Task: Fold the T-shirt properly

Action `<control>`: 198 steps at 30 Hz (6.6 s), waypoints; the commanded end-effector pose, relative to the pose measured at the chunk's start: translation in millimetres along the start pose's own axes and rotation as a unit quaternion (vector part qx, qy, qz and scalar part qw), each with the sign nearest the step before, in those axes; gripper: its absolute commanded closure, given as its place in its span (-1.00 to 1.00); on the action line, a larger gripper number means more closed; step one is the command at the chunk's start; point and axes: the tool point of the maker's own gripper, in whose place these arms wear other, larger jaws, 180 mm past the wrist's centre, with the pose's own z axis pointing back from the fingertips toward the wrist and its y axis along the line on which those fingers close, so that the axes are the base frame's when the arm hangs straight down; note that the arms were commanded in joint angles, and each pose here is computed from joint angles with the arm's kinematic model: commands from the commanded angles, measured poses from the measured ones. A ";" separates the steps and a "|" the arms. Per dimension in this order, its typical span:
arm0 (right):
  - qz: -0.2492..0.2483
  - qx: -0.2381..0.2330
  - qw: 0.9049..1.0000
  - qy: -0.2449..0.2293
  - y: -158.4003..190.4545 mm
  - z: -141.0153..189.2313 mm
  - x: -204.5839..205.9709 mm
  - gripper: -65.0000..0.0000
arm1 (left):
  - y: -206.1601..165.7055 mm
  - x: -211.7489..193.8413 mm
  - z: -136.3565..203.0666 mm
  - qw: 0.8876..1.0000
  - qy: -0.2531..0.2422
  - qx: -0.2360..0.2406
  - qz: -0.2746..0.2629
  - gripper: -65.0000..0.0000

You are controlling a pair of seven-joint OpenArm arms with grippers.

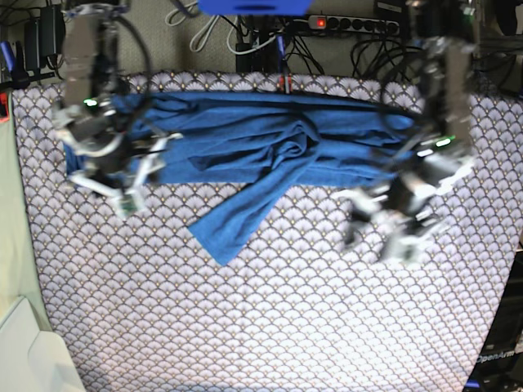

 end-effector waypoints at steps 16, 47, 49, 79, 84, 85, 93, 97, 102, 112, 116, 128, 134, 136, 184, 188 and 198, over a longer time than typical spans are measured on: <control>0.023 -0.129 0.991 0.037 -121.7 44.6 -37.5 0.06 | -183.2 -13.7 -120.3 0.984 0.067 -0.132 -0.102 -0.14; 0.015 -0.131 0.990 0.050 -121.6 47.5 -49.4 0.06 | -195.3 -82.6 -161.5 0.971 0.092 -0.176 -0.136 -0.14; 0.015 -0.131 0.990 0.050 -121.6 47.5 -49.4 0.06 | -199.7 -89.9 -161.8 0.966 0.098 -0.185 -0.152 -0.14; 0.015 -0.130 0.990 0.051 -121.6 47.3 -49.9 0.07 | -174.4 -98.8 -175.7 0.977 0.108 -0.135 -0.129 0.79; 0.015 -0.130 0.990 0.052 -121.5 47.0 -50.3 0.07 | -173.5 -98.0 -176.1 0.977 0.107 -0.132 -0.128 0.98; 0.015 -0.130 0.990 0.052 -121.5 47.0 -50.3 0.07 | -173.4 -97.3 -176.2 0.977 0.106 -0.132 -0.128 1.00; 0.014 -0.130 0.990 0.052 -121.5 46.8 -50.7 0.07 | -195.1 -39.5 -171.2 0.981 0.039 -0.145 -0.122 0.99; 0.015 -0.130 0.990 0.051 -121.5 46.7 -50.2 0.07 | -187.0 -18.1 -166.5 0.986 0.038 -0.129 -0.101 0.99; 0.010 -0.124 0.991 0.042 -116.5 43.1 -45.4 0.07 | -149.9 -6.5 -151.3 0.993 0.022 -0.092 -0.068 0.99; 0.024 -0.086 0.996 0.021 -89.1 27.6 -25.6 0.07 | -63.5 -16.9 -80.2 0.998 0.025 -0.005 -0.052 0.99; 0.023 -0.064 0.998 0.012 -70.6 20.7 -18.8 0.07 | -23.1 -21.4 -47.2 0.998 0.029 0.044 -0.044 0.99; 0.023 -0.039 0.999 -0.009 -51.8 10.4 -1.5 0.07 | 54.4 -57.1 51.5 0.984 0.064 0.159 -0.041 0.99; 0.033 -0.023 0.999 -0.013 -39.7 7.3 3.2 0.07 | 70.3 -85.5 77.6 0.979 0.102 0.167 -0.048 0.99; 0.033 -0.023 0.999 -0.013 -39.7 7.3 3.2 0.07 | 74.4 -91.1 83.9 0.979 0.113 0.162 -0.054 0.99; 0.025 -0.017 0.999 -0.010 -33.0 6.4 0.3 0.07 | 128.6 -144.7 97.5 0.964 0.193 0.177 -0.044 -0.01; 0.026 -0.017 0.999 -0.010 -32.9 6.4 0.4 0.07 | 130.3 -149.5 98.7 0.963 0.198 0.178 -0.040 -0.01; 0.028 -0.017 0.999 -0.010 -33.5 6.5 0.2 0.07 | 134.4 -180.0 93.3 0.957 0.230 0.175 -0.008 -0.01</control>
